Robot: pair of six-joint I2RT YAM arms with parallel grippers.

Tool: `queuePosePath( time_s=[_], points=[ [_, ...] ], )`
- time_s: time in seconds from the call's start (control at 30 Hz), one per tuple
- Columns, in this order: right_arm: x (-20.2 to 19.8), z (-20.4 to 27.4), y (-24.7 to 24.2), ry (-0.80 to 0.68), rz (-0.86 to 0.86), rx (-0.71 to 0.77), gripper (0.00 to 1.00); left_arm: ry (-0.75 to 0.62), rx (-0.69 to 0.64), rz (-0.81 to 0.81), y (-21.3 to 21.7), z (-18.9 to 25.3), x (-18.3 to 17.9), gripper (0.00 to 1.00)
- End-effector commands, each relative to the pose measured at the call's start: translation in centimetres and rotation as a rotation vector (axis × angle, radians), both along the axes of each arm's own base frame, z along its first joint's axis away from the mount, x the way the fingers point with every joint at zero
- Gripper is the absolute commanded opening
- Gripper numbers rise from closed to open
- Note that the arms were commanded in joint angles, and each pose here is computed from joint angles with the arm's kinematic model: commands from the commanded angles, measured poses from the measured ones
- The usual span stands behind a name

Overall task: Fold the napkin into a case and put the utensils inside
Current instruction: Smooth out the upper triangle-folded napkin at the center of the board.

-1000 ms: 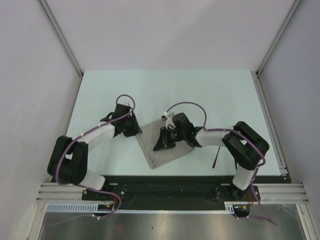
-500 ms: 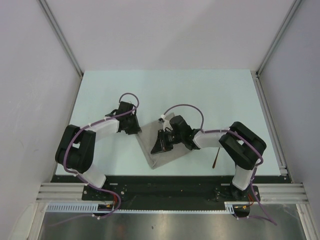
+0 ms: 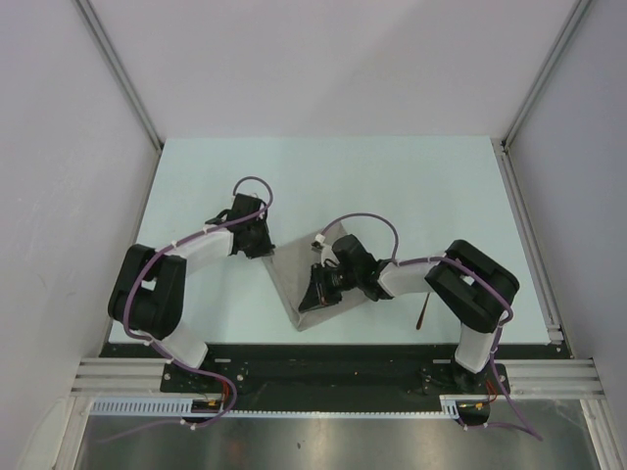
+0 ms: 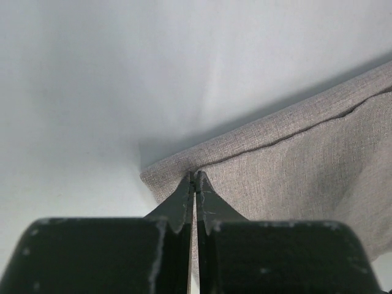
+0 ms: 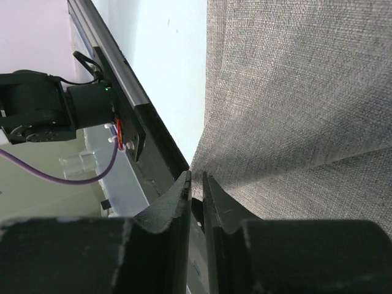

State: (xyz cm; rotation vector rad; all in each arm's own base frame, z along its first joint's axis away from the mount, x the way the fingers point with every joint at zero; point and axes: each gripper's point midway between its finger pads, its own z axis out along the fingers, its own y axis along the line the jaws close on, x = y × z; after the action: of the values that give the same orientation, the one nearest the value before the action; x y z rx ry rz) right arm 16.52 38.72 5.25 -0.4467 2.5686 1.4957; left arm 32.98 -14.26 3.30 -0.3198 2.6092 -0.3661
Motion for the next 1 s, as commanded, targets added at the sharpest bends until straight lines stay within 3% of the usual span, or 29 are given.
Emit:
queuePosePath(
  time_s=[0.0, 0.43, 0.73, 0.97],
  points=[
    [0.7, 1.3, 1.1, -0.037, -0.008, 0.063, 0.17, -0.086, 0.039, 0.023, 0.9, 2.3, 1.7, 0.0],
    [-1.5, -0.2, 2.1, 0.017, 0.035, 0.076, 0.17, -0.057, 0.04, 0.022, 0.9, 1.1, 1.3, 0.0],
    [-1.9, -3.1, 0.1, 0.003, 0.013, -0.033, 0.16, -0.027, 0.038, 0.023, 0.7, -0.4, 1.4, 0.0],
    [-2.0, -0.1, 1.2, -0.031, 0.036, 0.019, 0.16, -0.035, 0.036, 0.03, 0.9, -0.3, 1.1, 0.0]
  ],
)
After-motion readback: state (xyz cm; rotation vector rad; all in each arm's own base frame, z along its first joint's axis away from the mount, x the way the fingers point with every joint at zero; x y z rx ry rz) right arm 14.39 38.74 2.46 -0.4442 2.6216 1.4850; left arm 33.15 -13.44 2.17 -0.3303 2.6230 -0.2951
